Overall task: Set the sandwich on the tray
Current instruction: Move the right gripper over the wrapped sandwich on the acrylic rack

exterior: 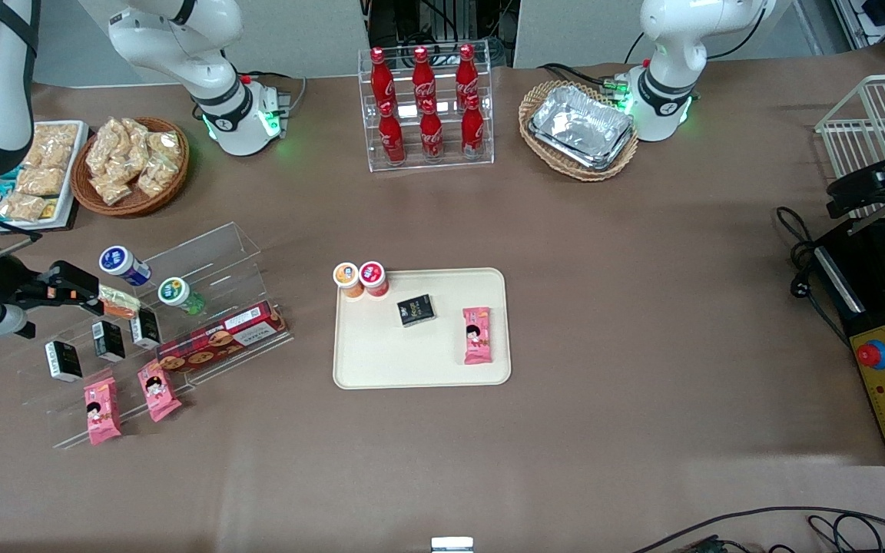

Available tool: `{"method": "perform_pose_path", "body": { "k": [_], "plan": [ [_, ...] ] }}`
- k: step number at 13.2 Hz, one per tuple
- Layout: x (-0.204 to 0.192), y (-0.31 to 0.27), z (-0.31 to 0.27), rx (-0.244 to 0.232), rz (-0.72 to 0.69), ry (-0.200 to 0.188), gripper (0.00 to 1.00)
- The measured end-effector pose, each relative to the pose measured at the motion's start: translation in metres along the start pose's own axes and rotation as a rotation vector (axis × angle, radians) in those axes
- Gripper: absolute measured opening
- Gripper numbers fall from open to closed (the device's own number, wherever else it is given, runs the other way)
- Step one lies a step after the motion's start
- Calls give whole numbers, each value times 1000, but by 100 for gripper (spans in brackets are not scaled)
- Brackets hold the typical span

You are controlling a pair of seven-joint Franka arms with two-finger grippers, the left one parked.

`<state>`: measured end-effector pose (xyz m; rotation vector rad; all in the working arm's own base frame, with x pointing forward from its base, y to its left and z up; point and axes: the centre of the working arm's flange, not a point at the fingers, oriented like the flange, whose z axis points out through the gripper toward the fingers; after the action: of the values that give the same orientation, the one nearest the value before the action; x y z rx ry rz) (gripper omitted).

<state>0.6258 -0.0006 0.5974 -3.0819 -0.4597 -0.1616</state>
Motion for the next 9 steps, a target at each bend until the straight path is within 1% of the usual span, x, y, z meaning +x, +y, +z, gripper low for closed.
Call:
{"method": "perform_pose_path", "body": {
  "k": [6,9],
  "plan": [
    [0,0,1,0,0,-1,100],
    [-1,1,5,4,3,-11,100]
  ]
}}
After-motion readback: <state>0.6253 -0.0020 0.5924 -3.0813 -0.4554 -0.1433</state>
